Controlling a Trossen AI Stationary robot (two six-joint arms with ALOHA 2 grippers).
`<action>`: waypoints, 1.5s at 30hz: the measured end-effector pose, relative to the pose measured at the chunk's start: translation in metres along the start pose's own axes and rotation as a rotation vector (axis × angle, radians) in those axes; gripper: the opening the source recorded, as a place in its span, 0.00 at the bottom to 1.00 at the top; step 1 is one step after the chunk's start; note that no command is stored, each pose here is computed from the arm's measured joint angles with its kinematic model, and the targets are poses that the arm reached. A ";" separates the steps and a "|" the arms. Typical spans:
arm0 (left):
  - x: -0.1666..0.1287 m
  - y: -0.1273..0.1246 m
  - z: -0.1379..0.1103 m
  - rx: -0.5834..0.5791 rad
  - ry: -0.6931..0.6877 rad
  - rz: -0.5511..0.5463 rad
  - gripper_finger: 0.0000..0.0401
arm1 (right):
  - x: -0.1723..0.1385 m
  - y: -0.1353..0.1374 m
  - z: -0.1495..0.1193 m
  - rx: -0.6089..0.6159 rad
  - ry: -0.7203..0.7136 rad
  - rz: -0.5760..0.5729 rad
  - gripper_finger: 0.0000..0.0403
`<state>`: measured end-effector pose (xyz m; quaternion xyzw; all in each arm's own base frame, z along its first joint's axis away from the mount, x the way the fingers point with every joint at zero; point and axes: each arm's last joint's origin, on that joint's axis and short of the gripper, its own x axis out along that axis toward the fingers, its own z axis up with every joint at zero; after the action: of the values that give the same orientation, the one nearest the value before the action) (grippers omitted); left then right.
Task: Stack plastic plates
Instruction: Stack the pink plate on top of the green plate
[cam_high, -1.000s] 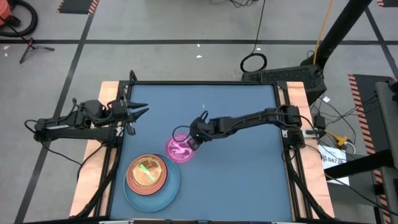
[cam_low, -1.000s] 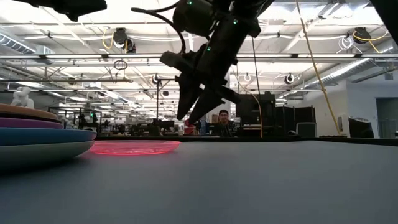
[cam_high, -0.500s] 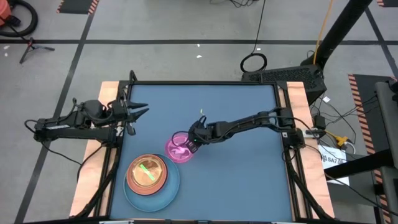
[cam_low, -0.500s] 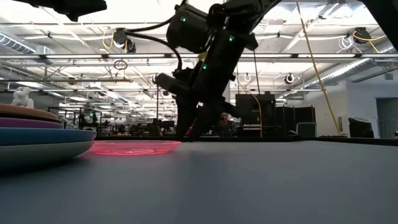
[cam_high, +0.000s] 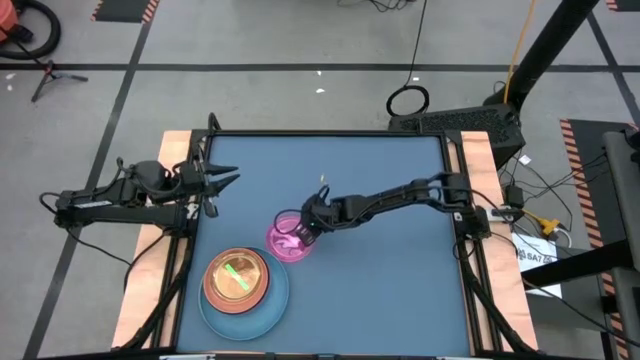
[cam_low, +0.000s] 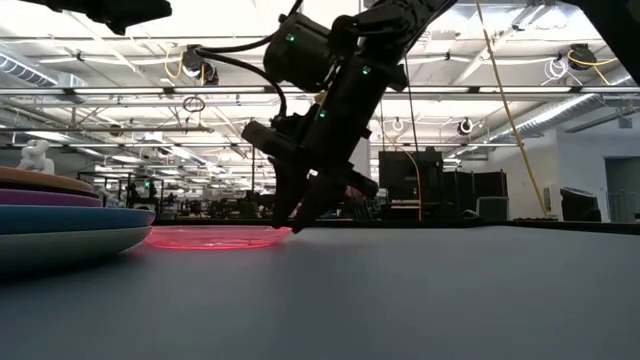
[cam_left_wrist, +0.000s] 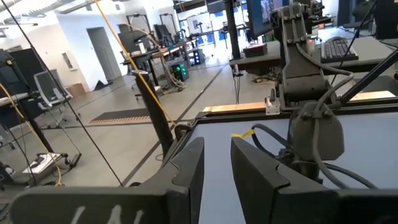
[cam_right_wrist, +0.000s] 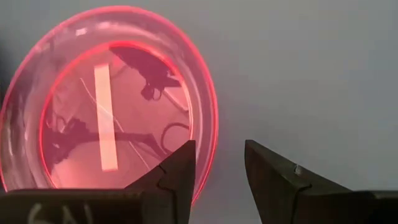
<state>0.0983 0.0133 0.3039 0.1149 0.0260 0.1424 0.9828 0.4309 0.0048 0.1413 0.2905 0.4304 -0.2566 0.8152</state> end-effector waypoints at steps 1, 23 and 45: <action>0.000 0.000 0.000 0.000 0.000 0.000 0.22 | 0.000 -0.001 0.001 0.007 -0.002 0.003 0.32; 0.000 0.000 0.000 -0.018 -0.005 0.001 0.22 | 0.010 -0.001 0.000 0.032 0.025 0.040 0.15; 0.000 0.001 0.003 -0.032 -0.030 0.006 0.22 | -0.024 -0.011 0.030 -0.105 -0.024 0.107 0.00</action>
<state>0.0982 0.0132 0.3070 0.1012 0.0087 0.1441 0.9843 0.4283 -0.0197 0.1730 0.2668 0.4173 -0.1931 0.8470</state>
